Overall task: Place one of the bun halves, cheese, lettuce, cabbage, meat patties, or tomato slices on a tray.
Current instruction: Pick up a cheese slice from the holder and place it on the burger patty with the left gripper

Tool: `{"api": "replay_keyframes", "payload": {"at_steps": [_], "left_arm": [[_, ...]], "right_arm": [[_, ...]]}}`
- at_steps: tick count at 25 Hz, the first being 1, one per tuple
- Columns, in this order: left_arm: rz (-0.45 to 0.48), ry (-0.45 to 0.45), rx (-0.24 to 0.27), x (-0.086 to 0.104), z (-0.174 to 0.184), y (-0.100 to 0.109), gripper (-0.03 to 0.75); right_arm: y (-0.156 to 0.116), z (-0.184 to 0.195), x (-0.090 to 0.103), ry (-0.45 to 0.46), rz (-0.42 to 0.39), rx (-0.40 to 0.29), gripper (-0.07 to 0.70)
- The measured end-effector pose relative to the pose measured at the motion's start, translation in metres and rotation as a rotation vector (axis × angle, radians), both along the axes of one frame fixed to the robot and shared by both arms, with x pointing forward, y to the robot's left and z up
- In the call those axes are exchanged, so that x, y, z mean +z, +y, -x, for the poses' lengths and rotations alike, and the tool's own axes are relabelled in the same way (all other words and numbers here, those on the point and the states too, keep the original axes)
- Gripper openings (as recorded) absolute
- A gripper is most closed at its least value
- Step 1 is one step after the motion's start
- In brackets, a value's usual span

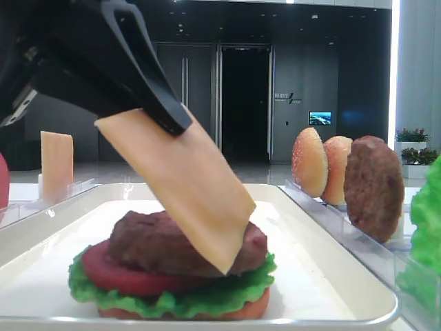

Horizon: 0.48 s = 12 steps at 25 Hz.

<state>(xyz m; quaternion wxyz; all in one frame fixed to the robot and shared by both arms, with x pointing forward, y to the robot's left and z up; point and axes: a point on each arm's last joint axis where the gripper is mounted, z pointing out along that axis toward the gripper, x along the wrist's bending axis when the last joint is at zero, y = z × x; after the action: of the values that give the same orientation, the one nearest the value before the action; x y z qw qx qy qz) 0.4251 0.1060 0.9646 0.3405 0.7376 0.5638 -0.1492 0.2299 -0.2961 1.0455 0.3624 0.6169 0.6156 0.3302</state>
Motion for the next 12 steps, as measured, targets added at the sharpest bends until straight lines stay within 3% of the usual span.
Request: {"api": "replay_keyframes", "payload": {"at_steps": [4,12], "left_arm": [[-0.012,-0.010,-0.014,-0.0006,0.0002,0.0006,0.090],[-0.040,-0.049,-0.009,-0.0016,-0.0028,0.0026,0.332]], "right_arm": [[0.0000,0.0000,0.0000,0.000,0.000,0.000,0.480],[0.0000,0.0000,0.0000,0.000,0.000,0.000,0.479]]}}
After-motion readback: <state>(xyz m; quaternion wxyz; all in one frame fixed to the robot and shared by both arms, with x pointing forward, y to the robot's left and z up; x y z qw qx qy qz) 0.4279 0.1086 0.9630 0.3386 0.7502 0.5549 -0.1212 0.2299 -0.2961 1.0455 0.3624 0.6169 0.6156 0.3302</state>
